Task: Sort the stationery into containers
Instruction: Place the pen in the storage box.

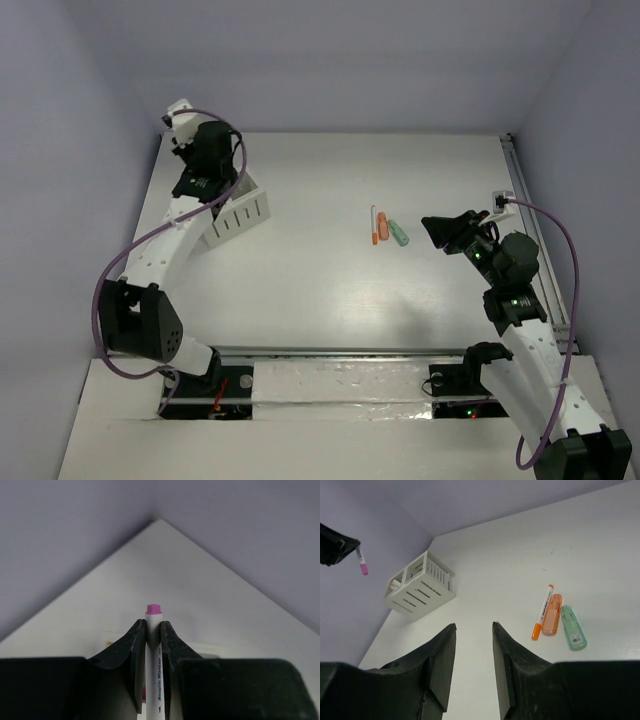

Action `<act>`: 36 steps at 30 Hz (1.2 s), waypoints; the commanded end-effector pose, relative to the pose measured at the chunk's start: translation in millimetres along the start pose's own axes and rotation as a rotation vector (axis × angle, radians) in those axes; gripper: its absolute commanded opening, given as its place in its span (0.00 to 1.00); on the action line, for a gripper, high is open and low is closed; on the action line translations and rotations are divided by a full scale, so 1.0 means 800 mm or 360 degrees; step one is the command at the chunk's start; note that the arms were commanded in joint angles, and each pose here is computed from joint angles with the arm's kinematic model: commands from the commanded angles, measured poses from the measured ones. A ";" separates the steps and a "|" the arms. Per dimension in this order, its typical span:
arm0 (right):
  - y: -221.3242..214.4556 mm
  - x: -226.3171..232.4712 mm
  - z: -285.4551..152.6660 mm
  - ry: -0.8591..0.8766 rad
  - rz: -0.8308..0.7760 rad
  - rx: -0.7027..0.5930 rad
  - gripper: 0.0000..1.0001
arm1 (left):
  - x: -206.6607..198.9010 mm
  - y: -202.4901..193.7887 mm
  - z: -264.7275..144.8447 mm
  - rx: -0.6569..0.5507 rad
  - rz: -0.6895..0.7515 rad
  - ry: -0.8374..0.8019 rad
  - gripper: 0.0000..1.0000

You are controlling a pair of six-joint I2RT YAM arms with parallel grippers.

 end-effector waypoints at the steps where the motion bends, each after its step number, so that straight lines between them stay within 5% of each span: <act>1: 0.015 0.010 0.000 0.0058 -0.0030 -0.0075 0.41 | 0.049 0.005 0.014 -0.0118 0.0101 0.0227 0.00; 14: 0.017 0.014 -0.003 0.0073 -0.0042 -0.0084 0.41 | 0.089 -0.016 0.049 -0.0332 0.0297 0.0592 0.00; 36: 0.016 0.014 -0.007 0.0103 -0.0043 -0.0151 0.40 | 0.066 -0.075 0.080 -0.0384 0.0514 0.0687 0.00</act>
Point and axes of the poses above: each gripper's point midway between its finger pads, its own z axis out along the fingers, its own x axis along the line the jaws close on, y = z × x, the point moved 5 cm from there along -z, back along the fingers, and after that the axes turned 2 degrees about -z, right-handed, at the moved point
